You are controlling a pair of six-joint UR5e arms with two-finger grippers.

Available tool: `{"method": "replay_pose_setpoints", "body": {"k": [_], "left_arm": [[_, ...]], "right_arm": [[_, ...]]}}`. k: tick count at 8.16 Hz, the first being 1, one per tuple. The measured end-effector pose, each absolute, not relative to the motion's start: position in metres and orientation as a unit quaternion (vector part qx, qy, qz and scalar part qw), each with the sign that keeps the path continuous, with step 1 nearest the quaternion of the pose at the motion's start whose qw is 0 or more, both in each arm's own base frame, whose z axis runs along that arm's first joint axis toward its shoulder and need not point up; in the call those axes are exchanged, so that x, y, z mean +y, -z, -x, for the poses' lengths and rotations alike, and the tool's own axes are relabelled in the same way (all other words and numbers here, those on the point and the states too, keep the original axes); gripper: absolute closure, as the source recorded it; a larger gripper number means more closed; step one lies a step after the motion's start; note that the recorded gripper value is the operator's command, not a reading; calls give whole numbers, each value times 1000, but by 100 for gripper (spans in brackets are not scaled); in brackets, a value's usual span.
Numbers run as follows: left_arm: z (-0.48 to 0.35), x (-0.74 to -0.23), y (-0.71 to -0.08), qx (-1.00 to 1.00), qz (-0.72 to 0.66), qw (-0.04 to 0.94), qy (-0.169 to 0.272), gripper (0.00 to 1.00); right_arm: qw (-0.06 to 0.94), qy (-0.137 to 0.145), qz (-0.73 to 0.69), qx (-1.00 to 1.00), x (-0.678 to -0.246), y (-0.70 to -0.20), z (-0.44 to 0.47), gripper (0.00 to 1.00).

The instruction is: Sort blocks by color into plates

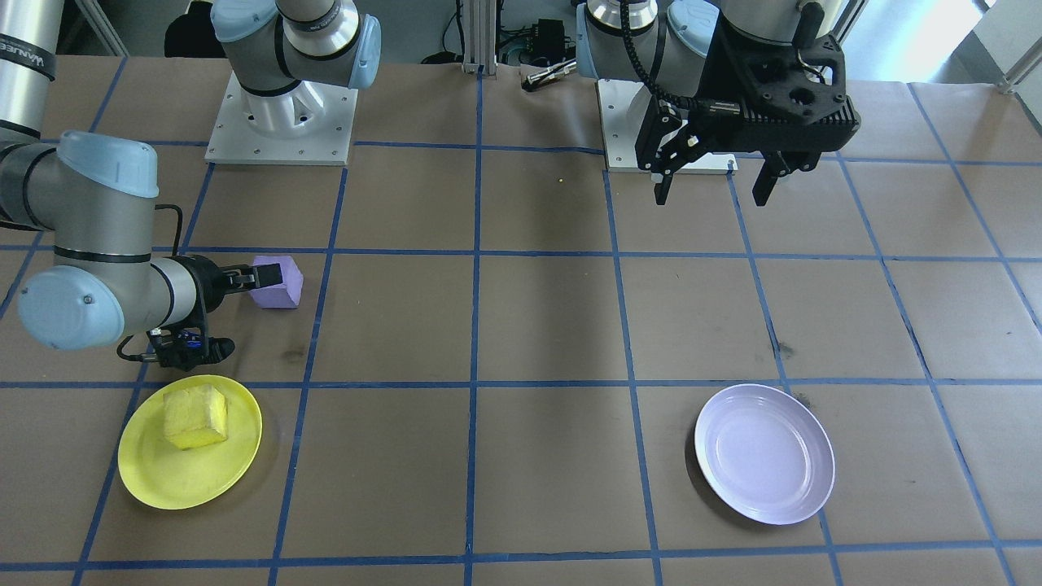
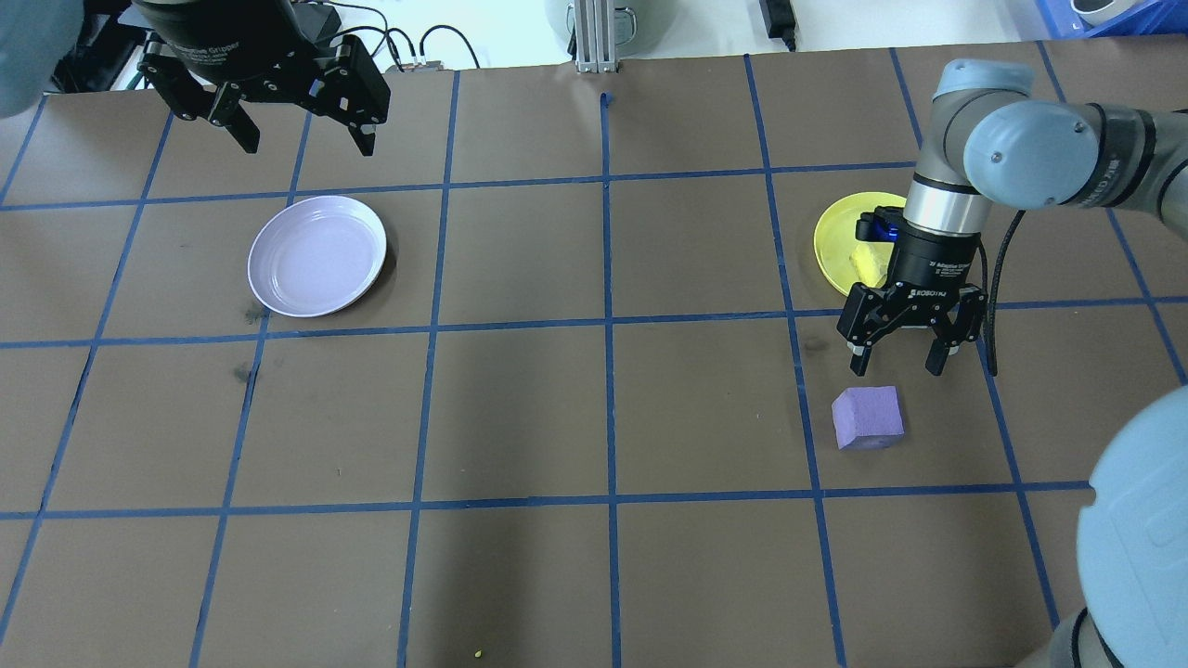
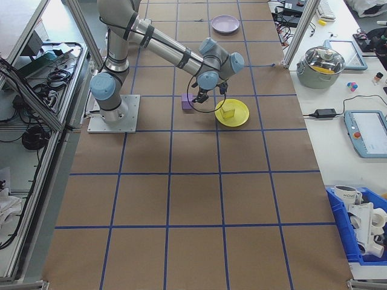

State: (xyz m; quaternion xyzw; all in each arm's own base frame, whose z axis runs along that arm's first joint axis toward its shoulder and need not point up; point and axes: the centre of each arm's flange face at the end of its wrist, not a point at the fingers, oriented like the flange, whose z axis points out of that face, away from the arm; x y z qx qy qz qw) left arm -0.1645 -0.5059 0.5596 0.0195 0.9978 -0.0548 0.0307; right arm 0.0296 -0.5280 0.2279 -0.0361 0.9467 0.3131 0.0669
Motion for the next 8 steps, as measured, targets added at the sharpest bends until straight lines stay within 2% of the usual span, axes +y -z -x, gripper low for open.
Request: {"method": "replay_pose_setpoints", "body": {"k": [5,6,7,8], "left_arm": [[165,-507,-559,998,-19,31,55,0],[165,-506,-560,998,-19,30,56,0],[165,-506,-560,998,-20,30,55,0],[165,-506,-559,998,-20,31,55,0]], "right_arm": [[74,-335,41,939,-524,-183,-40,0],[76,-340,40,936,-519,-172,-41,22],[77,-344,37,935,-514,-160,-43,95],[78,-348,32,934,-510,-151,-44,100]]}}
